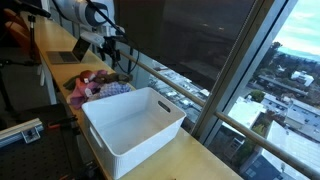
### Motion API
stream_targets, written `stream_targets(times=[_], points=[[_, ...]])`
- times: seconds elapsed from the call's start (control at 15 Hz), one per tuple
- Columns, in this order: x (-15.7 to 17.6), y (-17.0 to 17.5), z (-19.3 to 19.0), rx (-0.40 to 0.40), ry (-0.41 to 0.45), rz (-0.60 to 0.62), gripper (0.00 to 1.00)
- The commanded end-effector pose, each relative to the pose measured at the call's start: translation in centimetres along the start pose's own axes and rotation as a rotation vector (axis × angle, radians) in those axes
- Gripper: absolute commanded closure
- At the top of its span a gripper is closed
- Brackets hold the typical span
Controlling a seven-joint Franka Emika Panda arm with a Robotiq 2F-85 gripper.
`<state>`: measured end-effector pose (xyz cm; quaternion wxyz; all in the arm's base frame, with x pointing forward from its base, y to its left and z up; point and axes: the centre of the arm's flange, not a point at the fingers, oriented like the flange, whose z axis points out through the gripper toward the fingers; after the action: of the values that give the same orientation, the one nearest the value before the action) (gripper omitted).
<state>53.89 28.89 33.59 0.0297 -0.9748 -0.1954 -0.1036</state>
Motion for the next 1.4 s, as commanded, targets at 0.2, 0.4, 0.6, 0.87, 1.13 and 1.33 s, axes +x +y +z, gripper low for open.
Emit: stream_targets(times=[0.2,0.4,0.6,0.87,1.13,1.33], points=[[-1.4,0.6,0.6,-0.021,-0.01,-0.019,0.0],[-2.0,0.5,3.2,-0.017,-0.043,-0.019,0.0],[-1.3,0.9,5.7,-0.011,-0.06,-0.015,0.0],[1.2,1.8,7.8,-0.003,-0.052,-0.004,0.0],[3.3,3.0,9.9,0.004,-0.05,0.026,0.0],[3.0,3.5,12.0,0.008,-0.068,0.04,0.26]])
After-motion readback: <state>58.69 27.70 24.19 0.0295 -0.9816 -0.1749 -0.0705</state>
